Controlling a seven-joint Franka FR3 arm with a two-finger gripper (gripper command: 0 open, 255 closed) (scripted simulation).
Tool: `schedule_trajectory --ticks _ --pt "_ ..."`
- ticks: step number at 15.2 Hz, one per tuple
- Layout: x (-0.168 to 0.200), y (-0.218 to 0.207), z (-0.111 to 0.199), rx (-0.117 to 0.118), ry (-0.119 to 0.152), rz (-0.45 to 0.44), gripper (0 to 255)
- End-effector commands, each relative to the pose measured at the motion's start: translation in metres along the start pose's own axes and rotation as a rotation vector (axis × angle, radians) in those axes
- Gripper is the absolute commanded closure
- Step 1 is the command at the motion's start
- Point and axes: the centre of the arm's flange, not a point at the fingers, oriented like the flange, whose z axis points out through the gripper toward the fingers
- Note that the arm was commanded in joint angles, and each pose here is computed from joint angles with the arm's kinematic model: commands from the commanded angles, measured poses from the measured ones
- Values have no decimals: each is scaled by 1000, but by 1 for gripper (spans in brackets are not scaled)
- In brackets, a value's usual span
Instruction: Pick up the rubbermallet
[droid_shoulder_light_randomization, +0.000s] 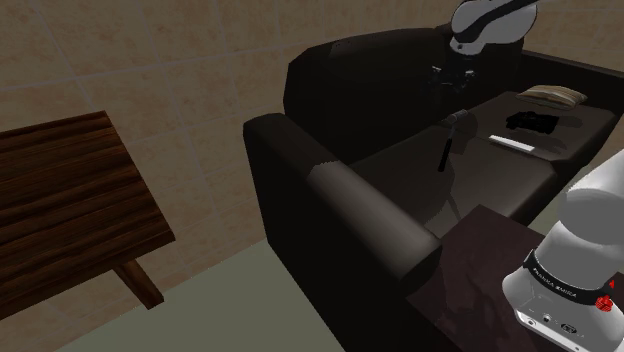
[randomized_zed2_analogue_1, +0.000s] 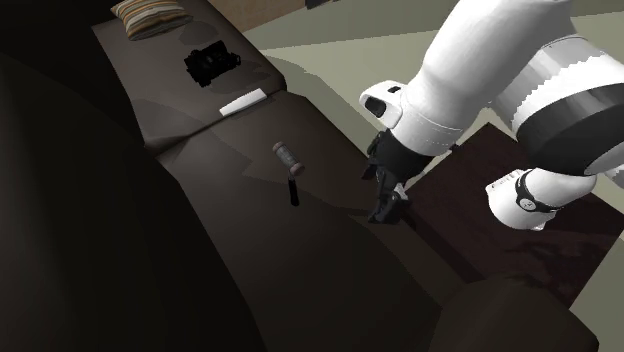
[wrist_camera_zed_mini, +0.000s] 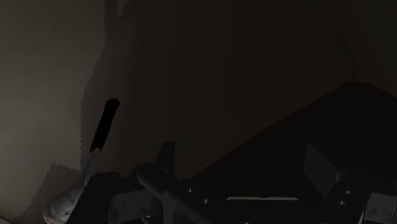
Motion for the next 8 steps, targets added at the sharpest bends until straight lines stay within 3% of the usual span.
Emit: schedule_trajectory --ticks 1,8 --pt "14 20 15 10 12 58 0" --pt "62 84 61 47 47 257 0"
